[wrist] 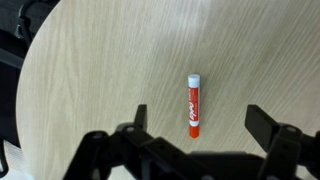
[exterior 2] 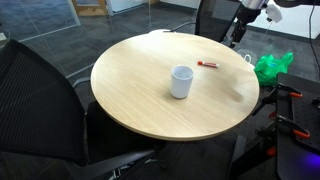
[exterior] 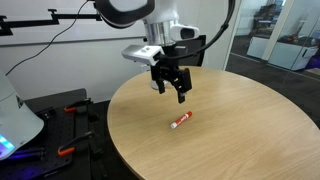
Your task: Put the marker in the mug
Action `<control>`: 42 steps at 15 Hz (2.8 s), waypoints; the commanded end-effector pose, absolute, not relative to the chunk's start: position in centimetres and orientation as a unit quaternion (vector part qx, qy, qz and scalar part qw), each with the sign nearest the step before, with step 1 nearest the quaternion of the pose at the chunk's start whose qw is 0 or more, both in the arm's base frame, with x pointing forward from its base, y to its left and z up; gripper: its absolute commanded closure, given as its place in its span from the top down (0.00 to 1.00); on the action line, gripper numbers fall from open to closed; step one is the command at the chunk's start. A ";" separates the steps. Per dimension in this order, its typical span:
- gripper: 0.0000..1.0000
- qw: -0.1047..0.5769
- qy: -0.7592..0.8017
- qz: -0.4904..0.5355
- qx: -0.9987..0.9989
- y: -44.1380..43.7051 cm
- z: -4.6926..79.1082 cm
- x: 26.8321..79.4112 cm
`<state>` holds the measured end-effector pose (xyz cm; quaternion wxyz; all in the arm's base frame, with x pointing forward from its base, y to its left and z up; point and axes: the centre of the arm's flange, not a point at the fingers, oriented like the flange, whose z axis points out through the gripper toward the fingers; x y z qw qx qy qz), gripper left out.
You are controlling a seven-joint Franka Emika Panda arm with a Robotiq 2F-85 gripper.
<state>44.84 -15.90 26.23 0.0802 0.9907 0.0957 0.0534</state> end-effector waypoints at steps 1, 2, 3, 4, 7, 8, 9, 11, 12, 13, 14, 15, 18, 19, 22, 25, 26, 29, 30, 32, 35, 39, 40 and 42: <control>1.00 0.073 0.090 0.057 0.992 -16.1 23.1 45.7; 1.00 0.069 0.090 0.052 0.992 -15.9 22.4 45.7; 1.00 0.066 0.089 0.047 0.993 -15.7 21.7 45.8; 1.00 0.067 0.086 0.041 0.993 -15.5 21.1 45.8; 1.00 0.066 0.095 0.029 0.993 -15.2 21.2 45.0; 1.00 0.066 0.095 0.028 0.993 -15.2 21.1 45.1; 1.00 0.067 0.095 0.029 0.993 -15.3 21.1 45.2; 1.00 0.067 0.095 0.030 0.993 -15.3 21.2 45.3; 1.00 0.067 0.095 0.030 0.993 -15.3 21.2 45.4; 1.00 0.061 0.102 0.035 0.992 -15.4 21.0 45.5; 1.00 0.065 0.105 0.040 0.991 -15.3 20.7 45.8; 1.00 0.061 0.112 0.043 0.991 -15.2 20.5 46.0; 1.00 0.063 0.124 0.050 0.989 -14.8 19.6 46.7; 1.00 0.064 0.131 0.055 0.988 -14.7 19.3 47.0; 1.00 0.061 0.151 0.064 0.985 -14.7 17.9 47.7; 1.00 0.041 0.161 0.065 0.984 -15.2 16.5 48.5; 1.00 0.034 0.165 0.064 0.984 -15.4 16.1 49.0; 1.00 0.027 0.171 0.062 0.983 -16.0 15.3 50.0; 1.00 0.026 0.171 0.062 0.983 -16.4 15.0 50.4; 1.00 0.026 0.172 0.062 0.983 -17.0 14.6 51.1; 1.00 0.024 0.177 0.059 0.982 -17.2 13.8 52.1; 0.79 0.021 0.182 0.058 0.981 -16.8 13.2 53.0; 0.69 0.021 0.183 0.059 0.981 -16.8 13.1 53.2; 0.53 0.021 0.185 0.059 0.981 -16.6 12.9 53.5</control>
